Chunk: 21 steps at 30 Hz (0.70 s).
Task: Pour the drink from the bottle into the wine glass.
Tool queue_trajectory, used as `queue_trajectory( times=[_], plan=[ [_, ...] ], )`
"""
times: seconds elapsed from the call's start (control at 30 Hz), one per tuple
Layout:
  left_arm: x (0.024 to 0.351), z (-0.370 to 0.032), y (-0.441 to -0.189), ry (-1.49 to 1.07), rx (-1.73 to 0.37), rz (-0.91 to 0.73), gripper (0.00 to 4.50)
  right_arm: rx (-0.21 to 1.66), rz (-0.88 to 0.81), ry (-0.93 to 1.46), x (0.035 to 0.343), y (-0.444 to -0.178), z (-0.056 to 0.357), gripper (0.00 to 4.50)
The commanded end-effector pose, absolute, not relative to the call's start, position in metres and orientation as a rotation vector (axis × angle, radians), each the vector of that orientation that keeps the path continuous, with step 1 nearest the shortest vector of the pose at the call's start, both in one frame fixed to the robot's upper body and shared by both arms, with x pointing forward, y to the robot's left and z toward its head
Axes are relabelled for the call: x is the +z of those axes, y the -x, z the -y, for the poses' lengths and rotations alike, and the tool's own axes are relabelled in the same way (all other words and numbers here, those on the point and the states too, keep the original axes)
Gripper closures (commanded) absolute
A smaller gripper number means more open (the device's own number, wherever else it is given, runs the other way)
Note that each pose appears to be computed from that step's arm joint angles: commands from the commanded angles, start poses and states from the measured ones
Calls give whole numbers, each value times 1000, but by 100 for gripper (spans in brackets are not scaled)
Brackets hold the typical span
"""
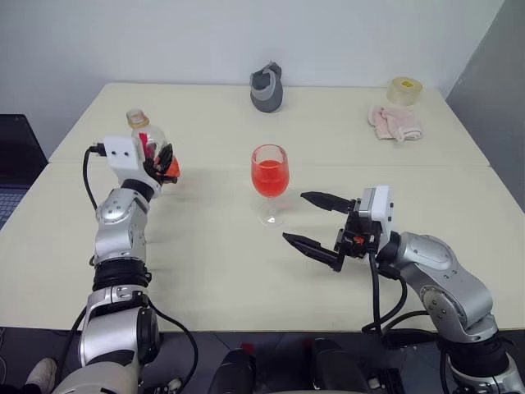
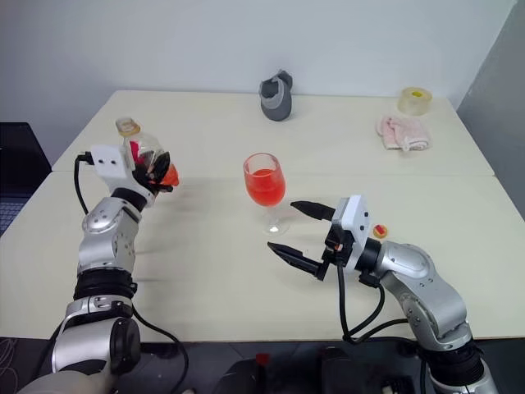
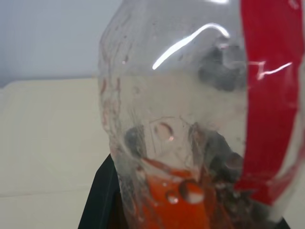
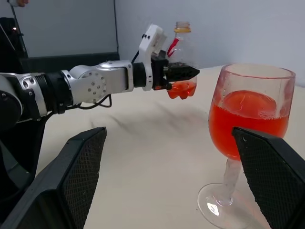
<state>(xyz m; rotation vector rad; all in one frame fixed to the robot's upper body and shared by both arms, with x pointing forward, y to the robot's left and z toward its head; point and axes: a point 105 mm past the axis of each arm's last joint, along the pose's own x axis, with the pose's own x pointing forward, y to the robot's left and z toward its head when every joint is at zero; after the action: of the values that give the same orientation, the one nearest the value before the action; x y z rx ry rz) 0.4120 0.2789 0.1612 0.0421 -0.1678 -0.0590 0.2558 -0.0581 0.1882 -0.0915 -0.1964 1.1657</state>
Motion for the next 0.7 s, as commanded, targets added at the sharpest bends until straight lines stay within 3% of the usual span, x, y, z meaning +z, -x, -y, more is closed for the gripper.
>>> queue_trajectory(
  times=[0.03,0.6,0.7],
  plan=[
    [157,-290,-410,-18,-27,181,313,1164,232,102,196,-255,57,0],
    [117,-286,-400,-21,-25,110,313,1151,233,109,200,-257,58,0],
    [115,-284,-400,-3,-36,101,219,1149,233,112,200,-258,58,0]
  ],
)
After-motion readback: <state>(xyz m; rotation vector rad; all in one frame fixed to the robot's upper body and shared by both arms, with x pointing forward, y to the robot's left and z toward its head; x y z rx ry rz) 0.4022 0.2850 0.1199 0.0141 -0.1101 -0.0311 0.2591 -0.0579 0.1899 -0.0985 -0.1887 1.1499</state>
